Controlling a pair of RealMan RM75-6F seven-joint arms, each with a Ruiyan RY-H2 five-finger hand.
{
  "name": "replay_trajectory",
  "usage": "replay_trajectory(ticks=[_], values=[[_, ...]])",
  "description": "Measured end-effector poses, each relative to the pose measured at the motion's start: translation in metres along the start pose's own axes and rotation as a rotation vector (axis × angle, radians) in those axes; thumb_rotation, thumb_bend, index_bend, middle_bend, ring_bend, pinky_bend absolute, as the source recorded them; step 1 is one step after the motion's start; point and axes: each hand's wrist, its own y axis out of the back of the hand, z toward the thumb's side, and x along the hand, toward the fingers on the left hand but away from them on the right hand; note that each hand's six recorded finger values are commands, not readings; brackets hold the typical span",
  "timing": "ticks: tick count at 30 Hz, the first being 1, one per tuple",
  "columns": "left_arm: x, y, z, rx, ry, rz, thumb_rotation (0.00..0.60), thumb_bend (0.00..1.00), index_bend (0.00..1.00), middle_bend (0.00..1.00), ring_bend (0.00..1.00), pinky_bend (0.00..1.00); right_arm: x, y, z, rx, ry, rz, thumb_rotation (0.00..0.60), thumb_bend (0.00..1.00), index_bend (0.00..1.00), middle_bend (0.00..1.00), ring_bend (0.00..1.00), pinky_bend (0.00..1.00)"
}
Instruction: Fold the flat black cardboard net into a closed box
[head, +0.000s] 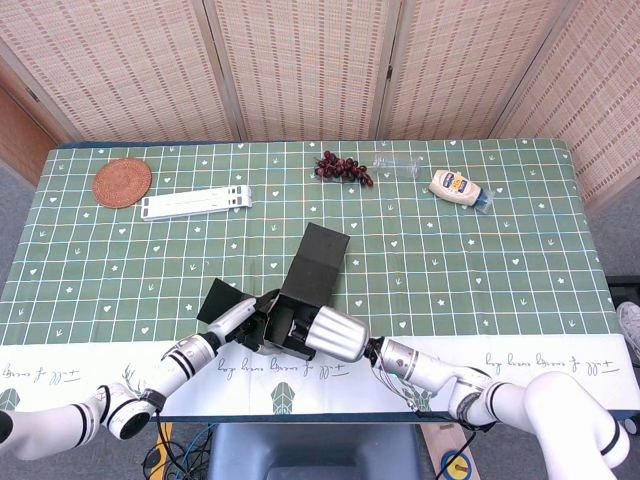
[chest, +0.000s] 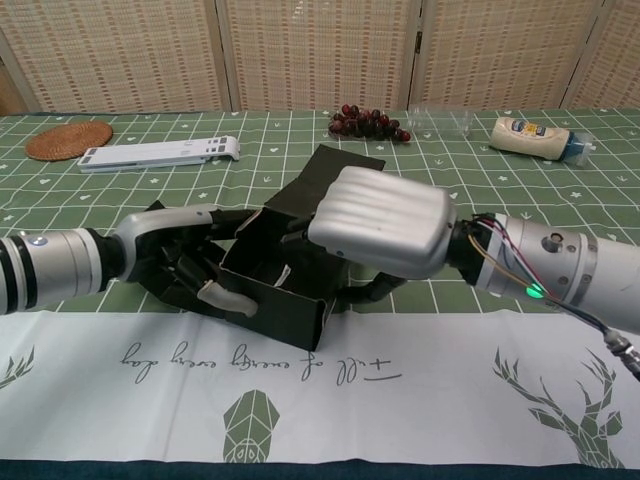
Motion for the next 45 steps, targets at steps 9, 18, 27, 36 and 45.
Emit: replay_trajectory(ticks=[9, 18, 27, 36, 45], values=[[-0.003, 0.000, 0.002, -0.012, -0.003, -0.007, 0.600, 0.17, 0.08, 0.11, 0.61, 0.91, -0.005, 0.004, 0.001, 0.024, 0.042, 0.038, 0.600, 0.36, 0.58, 0.56, 0.76, 1.00], [-0.004, 0.000, 0.002, -0.025, 0.003, -0.011, 0.600, 0.17, 0.09, 0.11, 0.61, 0.91, -0.008, 0.006, -0.001, 0.033, 0.052, 0.063, 0.600, 0.48, 0.69, 0.70, 0.77, 1.00], [-0.002, 0.001, 0.003, -0.015, -0.006, 0.001, 0.600, 0.17, 0.09, 0.11, 0.61, 0.91, -0.004, 0.008, -0.004, 0.045, 0.043, 0.058, 0.600, 0.43, 0.53, 0.51, 0.77, 1.00], [-0.002, 0.003, 0.007, 0.035, -0.024, 0.024, 0.600, 0.17, 0.00, 0.04, 0.60, 0.91, 0.012, 0.011, -0.011, 0.019, -0.045, 0.062, 0.600, 0.41, 0.14, 0.25, 0.77, 1.00], [-0.011, 0.011, 0.009, 0.109, -0.026, 0.067, 0.600, 0.17, 0.00, 0.01, 0.59, 0.91, 0.039, 0.024, -0.032, -0.083, -0.176, 0.074, 0.600, 0.41, 0.13, 0.25, 0.77, 1.00]])
